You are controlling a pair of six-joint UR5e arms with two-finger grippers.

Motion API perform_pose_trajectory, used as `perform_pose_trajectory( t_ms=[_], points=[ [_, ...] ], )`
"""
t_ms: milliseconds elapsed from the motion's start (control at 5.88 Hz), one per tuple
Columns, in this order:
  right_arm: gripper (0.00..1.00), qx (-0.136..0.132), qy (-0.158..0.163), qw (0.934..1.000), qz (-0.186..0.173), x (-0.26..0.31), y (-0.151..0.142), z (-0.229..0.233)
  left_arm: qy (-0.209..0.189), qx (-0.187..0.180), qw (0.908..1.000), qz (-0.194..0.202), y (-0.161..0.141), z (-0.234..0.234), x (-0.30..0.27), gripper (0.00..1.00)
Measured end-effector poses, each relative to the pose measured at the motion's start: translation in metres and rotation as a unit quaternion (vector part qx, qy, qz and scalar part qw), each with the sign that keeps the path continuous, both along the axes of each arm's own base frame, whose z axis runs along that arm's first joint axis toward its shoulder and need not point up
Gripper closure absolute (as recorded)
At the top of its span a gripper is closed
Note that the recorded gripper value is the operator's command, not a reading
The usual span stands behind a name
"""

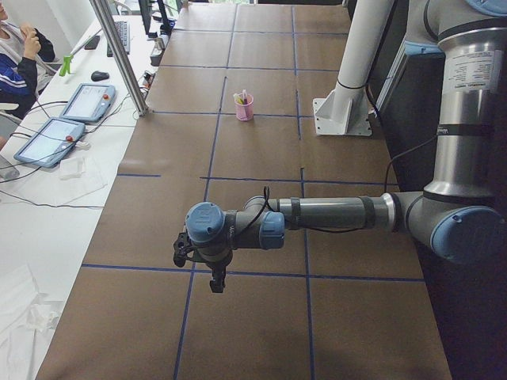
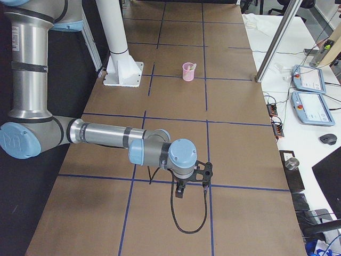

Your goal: Collect pens into pen holder

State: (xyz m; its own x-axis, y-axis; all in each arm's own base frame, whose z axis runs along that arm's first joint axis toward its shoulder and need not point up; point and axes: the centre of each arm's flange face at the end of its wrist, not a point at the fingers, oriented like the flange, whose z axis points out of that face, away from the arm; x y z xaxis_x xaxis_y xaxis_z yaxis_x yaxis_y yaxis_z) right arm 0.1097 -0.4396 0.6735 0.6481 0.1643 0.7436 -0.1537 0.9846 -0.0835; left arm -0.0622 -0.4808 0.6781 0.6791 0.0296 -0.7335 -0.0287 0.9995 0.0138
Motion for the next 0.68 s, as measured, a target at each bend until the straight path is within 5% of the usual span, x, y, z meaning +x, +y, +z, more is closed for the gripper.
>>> perform_pose_trajectory(
  t_ms=[680],
  points=[
    [0.0, 0.001, 0.001, 1.0, -0.001, -0.0003, -0.001, -0.0005, -0.001, -0.004, 1.0, 0.0, -0.0001, 0.0033, 0.0005, 0.0]
  ],
)
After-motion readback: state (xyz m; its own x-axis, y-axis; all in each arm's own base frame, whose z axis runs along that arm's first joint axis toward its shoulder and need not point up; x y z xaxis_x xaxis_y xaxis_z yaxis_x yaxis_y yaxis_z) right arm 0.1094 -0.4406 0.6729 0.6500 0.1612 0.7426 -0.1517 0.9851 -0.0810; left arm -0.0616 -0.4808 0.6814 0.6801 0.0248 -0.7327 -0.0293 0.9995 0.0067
